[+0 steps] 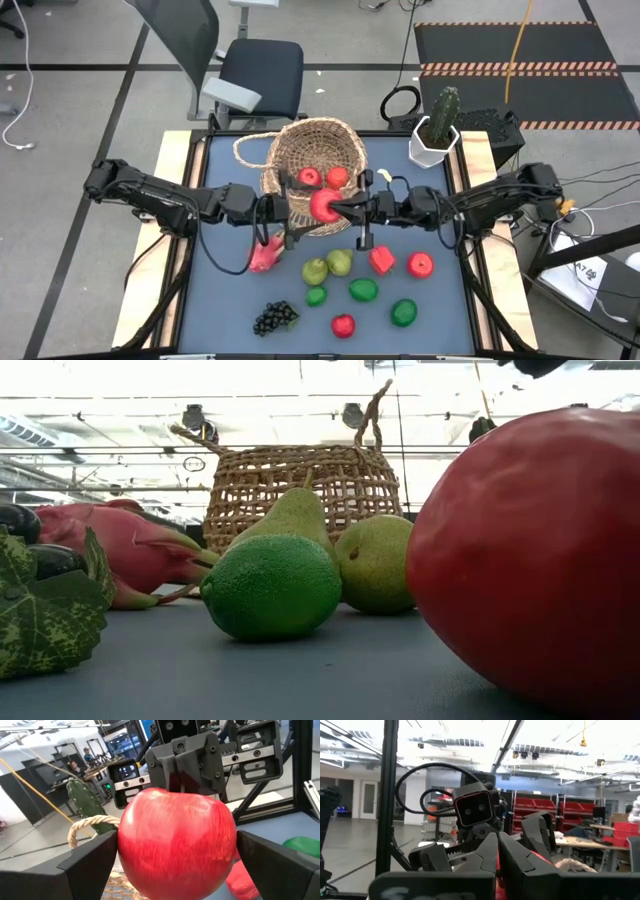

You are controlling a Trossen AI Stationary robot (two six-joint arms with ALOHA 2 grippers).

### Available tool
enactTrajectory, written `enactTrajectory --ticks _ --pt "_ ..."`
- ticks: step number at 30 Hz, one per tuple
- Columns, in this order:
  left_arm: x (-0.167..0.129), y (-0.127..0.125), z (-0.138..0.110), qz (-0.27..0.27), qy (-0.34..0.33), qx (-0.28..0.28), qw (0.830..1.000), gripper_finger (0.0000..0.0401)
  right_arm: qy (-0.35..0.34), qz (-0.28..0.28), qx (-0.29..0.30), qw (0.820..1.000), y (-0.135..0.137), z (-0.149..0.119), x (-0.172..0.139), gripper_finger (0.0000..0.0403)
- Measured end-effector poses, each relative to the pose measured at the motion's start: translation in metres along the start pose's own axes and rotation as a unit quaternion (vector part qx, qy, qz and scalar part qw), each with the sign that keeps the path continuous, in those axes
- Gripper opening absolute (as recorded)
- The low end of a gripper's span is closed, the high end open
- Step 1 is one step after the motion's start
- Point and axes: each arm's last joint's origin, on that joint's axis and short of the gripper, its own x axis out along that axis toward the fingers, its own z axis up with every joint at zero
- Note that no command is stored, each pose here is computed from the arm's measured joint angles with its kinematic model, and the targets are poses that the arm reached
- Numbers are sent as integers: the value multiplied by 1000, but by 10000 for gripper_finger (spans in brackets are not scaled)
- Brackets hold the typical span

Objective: Build produce basket
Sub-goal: Put the apple into the basket

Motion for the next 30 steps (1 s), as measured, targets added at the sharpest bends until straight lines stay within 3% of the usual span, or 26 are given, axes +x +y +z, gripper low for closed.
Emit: enactTrajectory --ticks 16,30 --pt "0 -3 -4 -47 9 6 999 400 -1 22 -3 1000 -4 -6 3 0" --pt "2 3 -6 -49 9 -4 999 389 -4 25 -8 1000 -5 -6 3 0"
